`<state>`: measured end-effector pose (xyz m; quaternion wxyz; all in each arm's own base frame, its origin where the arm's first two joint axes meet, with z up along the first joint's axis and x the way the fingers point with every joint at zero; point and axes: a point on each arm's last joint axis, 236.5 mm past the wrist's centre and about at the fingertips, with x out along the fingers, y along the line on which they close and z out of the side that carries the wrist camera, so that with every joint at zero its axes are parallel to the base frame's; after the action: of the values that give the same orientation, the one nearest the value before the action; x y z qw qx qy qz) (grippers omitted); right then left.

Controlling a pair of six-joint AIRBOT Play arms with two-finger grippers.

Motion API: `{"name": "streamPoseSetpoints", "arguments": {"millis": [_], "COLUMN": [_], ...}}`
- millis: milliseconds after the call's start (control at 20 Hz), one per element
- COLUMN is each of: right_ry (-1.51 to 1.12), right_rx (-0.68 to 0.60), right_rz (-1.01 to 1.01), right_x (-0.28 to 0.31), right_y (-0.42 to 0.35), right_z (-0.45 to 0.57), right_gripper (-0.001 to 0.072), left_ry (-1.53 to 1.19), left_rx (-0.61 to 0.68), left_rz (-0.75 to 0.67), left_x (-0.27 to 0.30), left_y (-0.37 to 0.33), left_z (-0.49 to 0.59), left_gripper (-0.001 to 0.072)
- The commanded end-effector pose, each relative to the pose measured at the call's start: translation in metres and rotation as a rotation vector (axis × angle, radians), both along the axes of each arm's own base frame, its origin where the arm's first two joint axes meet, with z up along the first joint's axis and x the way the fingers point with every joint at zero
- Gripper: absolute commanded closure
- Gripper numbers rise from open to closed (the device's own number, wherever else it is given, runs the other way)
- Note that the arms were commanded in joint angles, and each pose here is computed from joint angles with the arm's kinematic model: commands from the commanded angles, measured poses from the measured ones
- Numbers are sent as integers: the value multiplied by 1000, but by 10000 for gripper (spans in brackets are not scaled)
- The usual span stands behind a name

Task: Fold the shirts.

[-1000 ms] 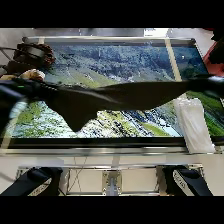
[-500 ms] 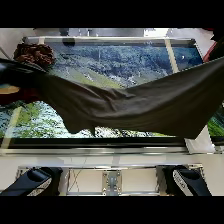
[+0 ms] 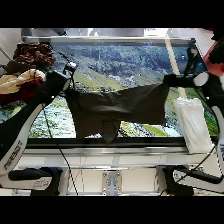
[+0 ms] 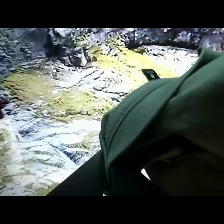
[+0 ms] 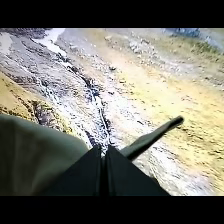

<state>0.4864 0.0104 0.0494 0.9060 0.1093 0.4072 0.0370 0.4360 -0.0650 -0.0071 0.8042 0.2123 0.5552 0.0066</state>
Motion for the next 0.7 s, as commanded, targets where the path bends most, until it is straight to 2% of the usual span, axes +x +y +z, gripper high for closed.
{"name": "streamPoseSetpoints", "arguments": {"millis": [0, 50, 100, 150, 300, 400, 500, 550, 650], "right_ry": [-33, -80, -112, -145, -165, -75, 12, 49, 109], "right_rx": [83, 78, 66, 36, -193, -252, -217, -174, -50], "right_rz": [-93, -109, -104, -80, -1, -37, -100, -131, -164], "right_x": [32, 40, 45, 48, 29, -7, -39, -53, -79], "right_y": [-2, -7, -9, -10, -33, -60, -86, -94, -94], "right_z": [-44, -34, -22, -2, 53, 61, 47, 36, 7], "right_gripper": [422, 263, 241, 233, 225, 225, 225, 223, 185], "left_ry": [-37, -82, -119, -161, -340, -353, -288, -248, -224], "left_rx": [-55, -81, -95, -102, -136, -131, -139, -186, -369], "left_rz": [65, 89, 105, 115, 100, 114, 163, 241, 408], "left_x": [32, 43, 53, 63, 74, 48, 5, -22, -62], "left_y": [12, 13, 15, 17, 18, 29, 48, 57, 51], "left_z": [-54, -48, -34, -11, 76, 100, 75, 49, 3], "left_gripper": [684, 567, 323, 194, 191, 193, 193, 194, 193]}}
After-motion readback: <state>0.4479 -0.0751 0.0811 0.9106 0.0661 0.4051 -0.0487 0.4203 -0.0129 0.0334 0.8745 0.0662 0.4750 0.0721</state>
